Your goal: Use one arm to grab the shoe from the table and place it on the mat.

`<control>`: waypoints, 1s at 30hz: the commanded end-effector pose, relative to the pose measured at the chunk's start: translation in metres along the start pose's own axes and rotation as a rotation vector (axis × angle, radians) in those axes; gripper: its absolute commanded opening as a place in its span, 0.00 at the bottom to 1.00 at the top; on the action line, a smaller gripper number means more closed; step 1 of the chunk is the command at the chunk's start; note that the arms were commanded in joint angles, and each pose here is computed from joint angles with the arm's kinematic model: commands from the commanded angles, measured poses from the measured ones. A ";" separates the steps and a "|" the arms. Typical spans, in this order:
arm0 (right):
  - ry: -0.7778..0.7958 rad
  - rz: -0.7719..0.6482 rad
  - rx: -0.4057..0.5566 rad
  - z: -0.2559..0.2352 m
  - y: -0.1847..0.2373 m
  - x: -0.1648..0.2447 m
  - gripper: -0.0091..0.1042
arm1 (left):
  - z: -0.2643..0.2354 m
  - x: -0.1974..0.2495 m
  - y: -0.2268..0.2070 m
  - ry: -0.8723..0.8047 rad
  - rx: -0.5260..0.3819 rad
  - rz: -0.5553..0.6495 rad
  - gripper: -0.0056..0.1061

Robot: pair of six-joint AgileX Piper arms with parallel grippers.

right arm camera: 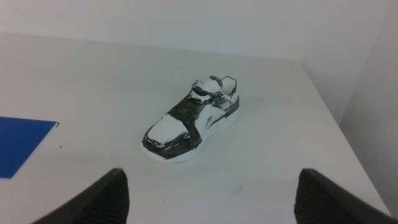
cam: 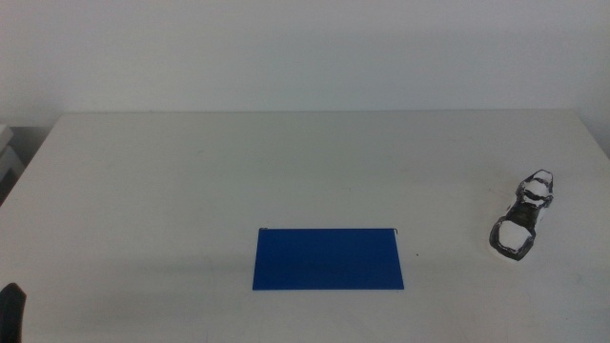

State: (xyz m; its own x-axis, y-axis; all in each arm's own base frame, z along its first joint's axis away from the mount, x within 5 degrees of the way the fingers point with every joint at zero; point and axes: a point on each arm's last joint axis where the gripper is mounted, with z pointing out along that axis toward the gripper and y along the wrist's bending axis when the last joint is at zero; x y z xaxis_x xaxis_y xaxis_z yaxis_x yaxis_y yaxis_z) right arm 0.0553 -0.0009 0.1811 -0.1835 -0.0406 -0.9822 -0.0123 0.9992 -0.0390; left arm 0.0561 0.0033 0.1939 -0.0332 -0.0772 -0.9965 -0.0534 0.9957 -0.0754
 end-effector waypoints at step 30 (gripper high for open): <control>0.296 0.138 0.036 0.098 -0.006 -0.198 0.89 | -0.001 -0.006 -0.001 -0.081 0.019 -0.007 0.89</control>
State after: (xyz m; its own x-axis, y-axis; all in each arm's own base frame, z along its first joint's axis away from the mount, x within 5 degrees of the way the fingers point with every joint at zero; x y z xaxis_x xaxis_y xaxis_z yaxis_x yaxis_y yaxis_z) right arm 0.1735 0.0017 0.3313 -0.5095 0.0561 -0.8586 0.0465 0.9982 0.0376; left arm 0.0561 0.0033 0.1939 -0.0332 -0.0772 -0.9965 -0.0534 0.9957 -0.0754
